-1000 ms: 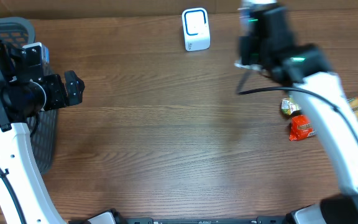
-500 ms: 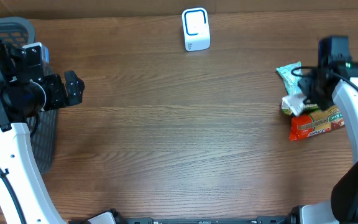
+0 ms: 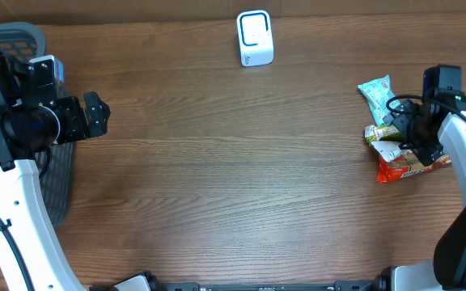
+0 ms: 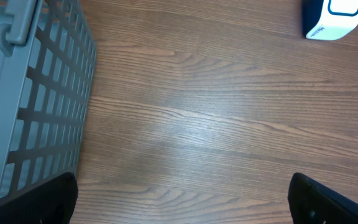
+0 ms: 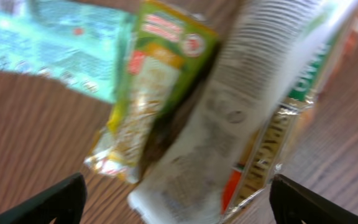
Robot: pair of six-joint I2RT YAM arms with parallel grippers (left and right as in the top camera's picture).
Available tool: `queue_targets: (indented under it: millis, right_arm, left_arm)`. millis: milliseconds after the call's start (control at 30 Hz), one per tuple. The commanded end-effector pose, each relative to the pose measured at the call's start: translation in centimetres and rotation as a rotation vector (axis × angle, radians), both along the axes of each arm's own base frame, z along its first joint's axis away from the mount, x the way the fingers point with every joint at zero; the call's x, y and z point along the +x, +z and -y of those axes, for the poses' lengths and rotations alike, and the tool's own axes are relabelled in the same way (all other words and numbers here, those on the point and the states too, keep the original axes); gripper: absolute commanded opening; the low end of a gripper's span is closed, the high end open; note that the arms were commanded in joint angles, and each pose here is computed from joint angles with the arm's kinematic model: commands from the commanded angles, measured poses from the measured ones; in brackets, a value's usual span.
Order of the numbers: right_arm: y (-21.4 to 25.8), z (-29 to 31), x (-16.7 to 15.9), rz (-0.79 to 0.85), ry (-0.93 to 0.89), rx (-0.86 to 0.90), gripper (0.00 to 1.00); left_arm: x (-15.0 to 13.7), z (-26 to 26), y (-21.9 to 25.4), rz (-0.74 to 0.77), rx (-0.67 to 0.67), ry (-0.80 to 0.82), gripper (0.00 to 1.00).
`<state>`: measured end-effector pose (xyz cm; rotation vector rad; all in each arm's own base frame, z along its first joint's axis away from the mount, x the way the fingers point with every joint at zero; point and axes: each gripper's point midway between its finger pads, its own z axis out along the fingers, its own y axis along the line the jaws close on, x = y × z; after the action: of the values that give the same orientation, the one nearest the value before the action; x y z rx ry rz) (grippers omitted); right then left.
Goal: Scan the item barcode
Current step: 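Carry the tube right and set it on the snack packs, then release the tube and pull the right gripper back toward the front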
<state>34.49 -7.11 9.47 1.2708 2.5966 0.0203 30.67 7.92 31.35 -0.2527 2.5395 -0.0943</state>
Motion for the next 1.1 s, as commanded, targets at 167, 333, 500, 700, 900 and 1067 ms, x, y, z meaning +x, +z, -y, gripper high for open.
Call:
queue_targets:
  millis: [167, 333, 500, 700, 900, 1067]
  right_arm:
    - [6.1, -4.2, 2.1, 0.203, 0.302, 0.116, 0.98]
    - [9.6, -6.3, 0.7, 0.288, 0.438, 0.111, 1.0]
    - [14.5, -8.5, -2.8, 0.399, 0.601, 0.067, 1.0]
    - [17.6, -9.2, -8.1, 0.445, 0.665, 0.024, 1.0]
    - [18.6, -9.7, -13.3, 0.445, 0.672, 0.016, 1.0]
    - [17.9, -10.1, -16.7, 0.382, 0.669, 0.049, 1.0]
  left_arm:
    - [0.1, 0.1, 0.5, 0.017, 0.001, -0.017, 1.0]
    - [0.1, 0.1, 0.5, 0.017, 0.001, -0.017, 1.0]
    - [0.1, 0.1, 0.5, 0.017, 0.001, -0.017, 1.0]
    - [0.1, 0.1, 0.5, 0.017, 0.001, -0.017, 1.0]
    - [0.1, 0.1, 0.5, 0.017, 0.001, -0.017, 1.0]
    - [0.1, 0.1, 0.5, 0.017, 0.001, -0.017, 1.0]
